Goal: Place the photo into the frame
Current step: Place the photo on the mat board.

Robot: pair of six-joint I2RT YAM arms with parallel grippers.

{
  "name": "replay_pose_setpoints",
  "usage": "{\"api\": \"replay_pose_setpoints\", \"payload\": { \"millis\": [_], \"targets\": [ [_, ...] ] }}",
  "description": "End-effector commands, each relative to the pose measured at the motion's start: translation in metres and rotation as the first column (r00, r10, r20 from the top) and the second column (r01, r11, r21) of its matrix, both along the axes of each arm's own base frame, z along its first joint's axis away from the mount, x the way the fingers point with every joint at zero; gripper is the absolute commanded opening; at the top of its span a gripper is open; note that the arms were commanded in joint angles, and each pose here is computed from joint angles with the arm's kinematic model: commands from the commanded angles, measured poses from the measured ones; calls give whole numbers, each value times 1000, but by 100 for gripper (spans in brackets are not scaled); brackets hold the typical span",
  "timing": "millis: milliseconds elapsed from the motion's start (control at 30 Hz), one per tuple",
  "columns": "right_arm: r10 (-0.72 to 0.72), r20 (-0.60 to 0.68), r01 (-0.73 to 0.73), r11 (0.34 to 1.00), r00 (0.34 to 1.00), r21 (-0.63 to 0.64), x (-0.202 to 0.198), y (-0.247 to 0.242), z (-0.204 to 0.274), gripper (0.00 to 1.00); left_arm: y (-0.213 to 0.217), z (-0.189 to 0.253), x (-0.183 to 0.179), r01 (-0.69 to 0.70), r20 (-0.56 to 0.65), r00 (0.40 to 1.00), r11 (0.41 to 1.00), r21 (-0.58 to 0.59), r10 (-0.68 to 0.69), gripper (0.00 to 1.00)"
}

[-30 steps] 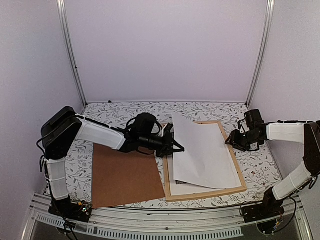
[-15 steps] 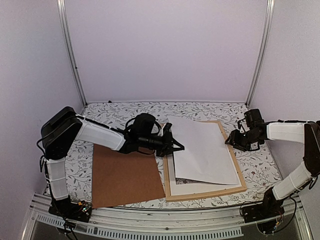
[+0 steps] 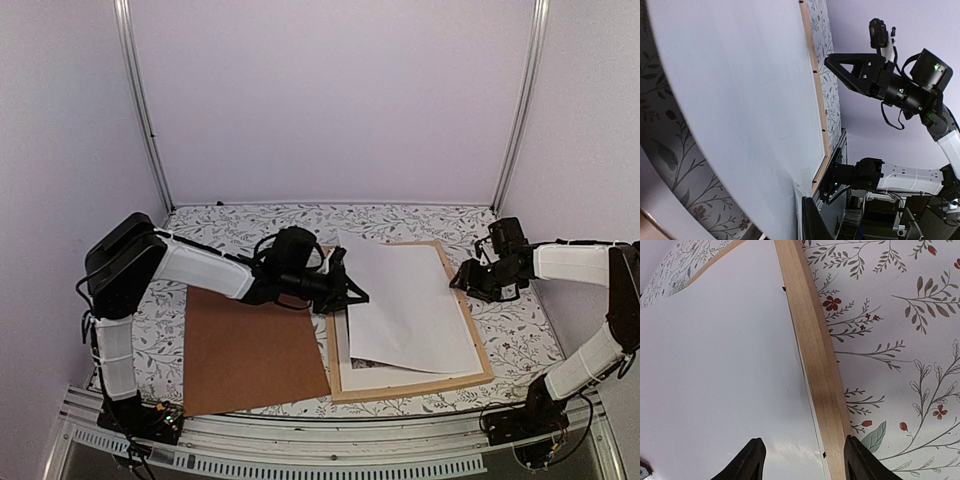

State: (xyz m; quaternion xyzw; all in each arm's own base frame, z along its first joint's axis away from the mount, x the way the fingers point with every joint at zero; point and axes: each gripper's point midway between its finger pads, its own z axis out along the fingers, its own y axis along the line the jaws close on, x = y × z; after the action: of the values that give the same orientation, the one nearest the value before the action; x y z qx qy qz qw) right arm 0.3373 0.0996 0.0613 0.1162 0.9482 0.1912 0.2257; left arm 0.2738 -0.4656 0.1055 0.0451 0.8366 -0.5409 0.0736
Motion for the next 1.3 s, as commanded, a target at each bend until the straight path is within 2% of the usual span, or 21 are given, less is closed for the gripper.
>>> {"api": "replay_pose_setpoints", "payload": {
  "millis": [0,367,767,1067,1267],
  "targets": [
    [15,49,-15,1000,999,-2,8,3,18,57,-8,-7,-4,22,11,1000,1000,22,-22,11],
    [20,51,-19,1000,998,-8,10,2,20,59,-9,-12,-10,45,2,999,997,64,-46,21],
    [28,57,-28,1000,998,-10,10,3,22,60,-10,-19,-13,76,-13,997,992,103,-75,38],
    [35,51,-35,999,998,-7,8,3,18,60,-8,-25,-16,84,-27,996,986,142,-81,44],
    [45,53,-45,999,998,2,8,6,16,61,0,-32,-15,81,0,997,974,213,-82,48]
  ]
}}
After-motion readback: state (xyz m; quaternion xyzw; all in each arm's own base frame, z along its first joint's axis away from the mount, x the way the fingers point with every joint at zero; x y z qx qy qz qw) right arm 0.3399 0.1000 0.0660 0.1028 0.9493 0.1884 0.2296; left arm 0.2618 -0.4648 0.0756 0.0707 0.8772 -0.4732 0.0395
